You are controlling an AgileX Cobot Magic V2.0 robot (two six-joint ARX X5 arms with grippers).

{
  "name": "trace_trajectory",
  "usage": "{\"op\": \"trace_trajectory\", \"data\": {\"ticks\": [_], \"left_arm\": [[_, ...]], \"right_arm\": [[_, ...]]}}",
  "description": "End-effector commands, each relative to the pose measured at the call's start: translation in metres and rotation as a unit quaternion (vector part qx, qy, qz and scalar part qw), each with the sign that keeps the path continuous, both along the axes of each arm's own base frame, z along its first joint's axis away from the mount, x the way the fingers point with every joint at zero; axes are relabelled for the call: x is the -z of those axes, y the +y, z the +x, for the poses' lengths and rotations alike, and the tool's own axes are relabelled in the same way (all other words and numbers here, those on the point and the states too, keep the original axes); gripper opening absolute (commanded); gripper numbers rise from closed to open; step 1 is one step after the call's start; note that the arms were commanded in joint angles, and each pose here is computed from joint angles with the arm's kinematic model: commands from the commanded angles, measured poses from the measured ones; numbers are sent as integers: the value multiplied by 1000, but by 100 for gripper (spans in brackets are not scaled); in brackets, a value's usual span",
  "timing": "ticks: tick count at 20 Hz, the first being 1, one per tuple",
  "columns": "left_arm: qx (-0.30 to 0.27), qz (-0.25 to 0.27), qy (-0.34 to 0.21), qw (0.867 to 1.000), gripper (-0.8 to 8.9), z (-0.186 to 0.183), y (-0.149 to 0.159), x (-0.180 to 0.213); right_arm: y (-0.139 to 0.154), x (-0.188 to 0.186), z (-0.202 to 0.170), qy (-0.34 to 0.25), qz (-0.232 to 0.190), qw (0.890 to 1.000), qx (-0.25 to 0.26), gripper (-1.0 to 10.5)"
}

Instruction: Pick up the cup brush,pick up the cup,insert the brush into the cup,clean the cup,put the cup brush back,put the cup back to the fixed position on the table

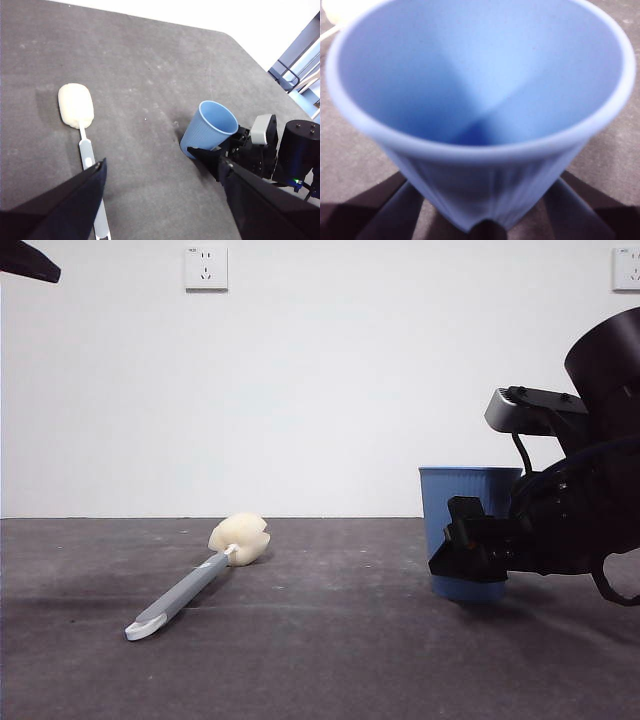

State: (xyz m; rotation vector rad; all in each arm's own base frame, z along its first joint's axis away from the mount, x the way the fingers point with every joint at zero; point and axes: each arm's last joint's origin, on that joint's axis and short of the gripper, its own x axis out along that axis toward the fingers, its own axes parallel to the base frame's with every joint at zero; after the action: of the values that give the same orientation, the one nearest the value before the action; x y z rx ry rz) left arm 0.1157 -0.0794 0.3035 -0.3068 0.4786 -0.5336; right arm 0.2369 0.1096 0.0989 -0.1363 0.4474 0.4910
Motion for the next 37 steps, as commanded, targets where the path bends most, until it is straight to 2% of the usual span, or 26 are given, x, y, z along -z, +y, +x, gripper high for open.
{"op": "trace_trajectory", "data": {"ticks": [1,2,9,13,17,21,23,27,32,34,37], "left_arm": [[1,4,-5,1000,377,0,0,-1],[1,4,-5,1000,377,0,0,-1],[0,5,-5,1000,377,0,0,-1],[0,5,-6,1000,377,0,0,-1],[0,4,-6,1000,377,0,0,-1],[4,3,-4,1000,377,-1,0,-1],[20,-2,0,1000,377,-1,0,0],[61,-15,9,998,377,-3,-2,-1],[111,-31,22,993,368,-5,-5,0],[112,-29,26,993,311,-5,-4,0],[112,-25,34,993,170,-6,-4,2]], "right_arm": [[-3,19,-11,65,-21,998,-9,450],[-3,19,-11,65,-21,998,-9,482],[-3,14,-11,60,-16,998,-8,483],[-5,4,-16,87,-9,996,3,482],[-11,-23,-32,112,-16,994,2,482],[-21,-65,-64,128,36,991,-4,478],[-27,-86,-83,125,75,989,-18,472],[-41,-134,-120,122,113,985,-41,465],[-53,-202,-146,114,124,984,-58,264],[-55,-216,-150,114,121,984,-60,159],[-56,-227,-153,121,112,983,-75,3]]}}
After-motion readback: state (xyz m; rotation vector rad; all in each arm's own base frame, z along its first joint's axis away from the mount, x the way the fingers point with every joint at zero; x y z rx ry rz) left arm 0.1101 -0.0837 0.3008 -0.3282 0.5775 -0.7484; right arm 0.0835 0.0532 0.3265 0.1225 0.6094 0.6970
